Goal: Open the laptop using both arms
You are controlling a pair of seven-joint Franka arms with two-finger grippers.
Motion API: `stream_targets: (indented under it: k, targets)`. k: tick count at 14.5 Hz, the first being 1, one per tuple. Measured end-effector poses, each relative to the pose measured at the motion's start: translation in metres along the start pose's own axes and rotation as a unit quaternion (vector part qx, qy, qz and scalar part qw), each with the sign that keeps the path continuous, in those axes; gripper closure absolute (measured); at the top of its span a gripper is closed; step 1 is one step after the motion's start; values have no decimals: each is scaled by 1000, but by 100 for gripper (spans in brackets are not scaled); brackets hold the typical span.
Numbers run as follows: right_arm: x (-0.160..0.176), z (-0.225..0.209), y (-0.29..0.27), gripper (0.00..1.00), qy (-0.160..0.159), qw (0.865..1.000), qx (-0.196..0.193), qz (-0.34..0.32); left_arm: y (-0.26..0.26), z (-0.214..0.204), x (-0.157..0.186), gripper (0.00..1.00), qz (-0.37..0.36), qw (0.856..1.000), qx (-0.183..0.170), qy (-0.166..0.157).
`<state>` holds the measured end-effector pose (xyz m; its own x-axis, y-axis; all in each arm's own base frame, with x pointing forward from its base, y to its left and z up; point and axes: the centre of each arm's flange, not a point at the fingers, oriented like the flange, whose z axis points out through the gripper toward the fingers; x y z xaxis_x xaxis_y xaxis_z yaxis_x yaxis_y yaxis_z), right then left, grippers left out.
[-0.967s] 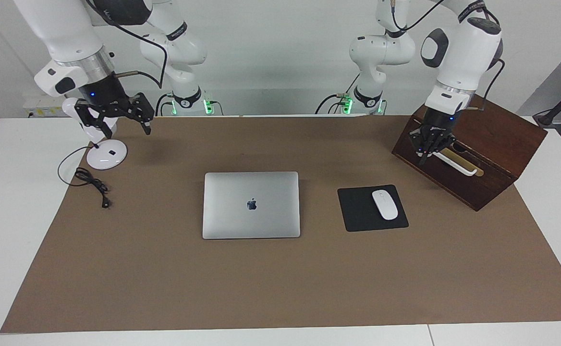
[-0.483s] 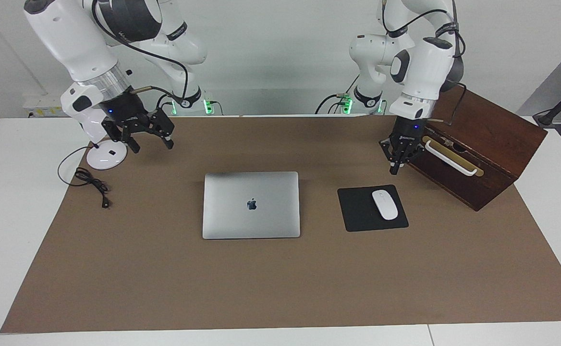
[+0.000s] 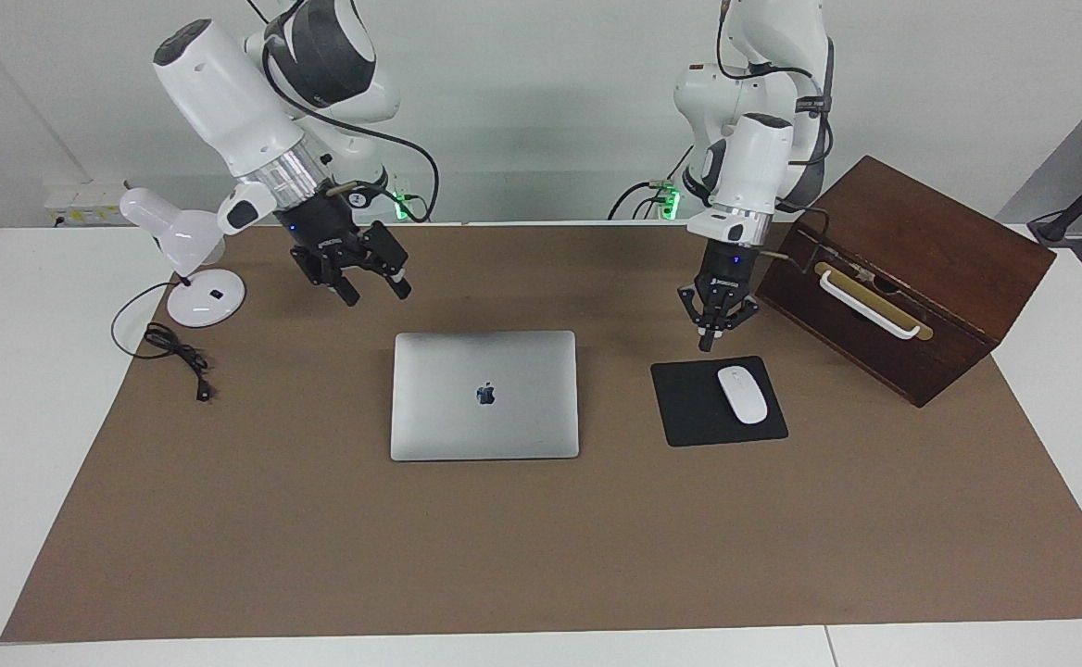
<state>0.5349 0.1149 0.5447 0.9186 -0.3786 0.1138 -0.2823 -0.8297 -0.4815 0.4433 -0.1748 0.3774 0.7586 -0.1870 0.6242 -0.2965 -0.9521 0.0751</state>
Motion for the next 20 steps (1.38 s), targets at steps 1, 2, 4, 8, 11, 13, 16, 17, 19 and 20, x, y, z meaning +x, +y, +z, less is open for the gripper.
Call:
stream_targets:
  k: [1,2,4,8,11,13,16,17,19,20]
  targets:
    - [-8,6,-3,0,7,1000,9,10,10,6,-4,99,8,1000,-6,8]
    - [-17,12,-6,0,16,999,21,18,20,11,-9,99,15,1000,-12,16]
    - [-37,29,-7,0,33,998,39,30,38,17,-18,99,26,999,-23,24]
    - [-72,53,5,0,55,995,64,59,76,19,-35,99,25,997,-52,47]
    - [-101,61,13,0,69,988,103,90,104,23,-60,99,23,996,-74,43]
    - [-115,60,20,0,79,982,135,108,117,22,-67,99,11,996,-85,38]
    - [-132,58,34,0,86,974,168,128,139,19,-75,99,8,994,-101,32]
    - [-137,57,39,0,87,972,172,135,144,19,-79,99,6,994,-104,28]
    - [-147,57,46,0,90,968,181,150,155,22,-88,99,5,994,-108,19]
    - [-155,58,47,0,95,965,186,160,159,23,-93,99,7,994,-109,14]
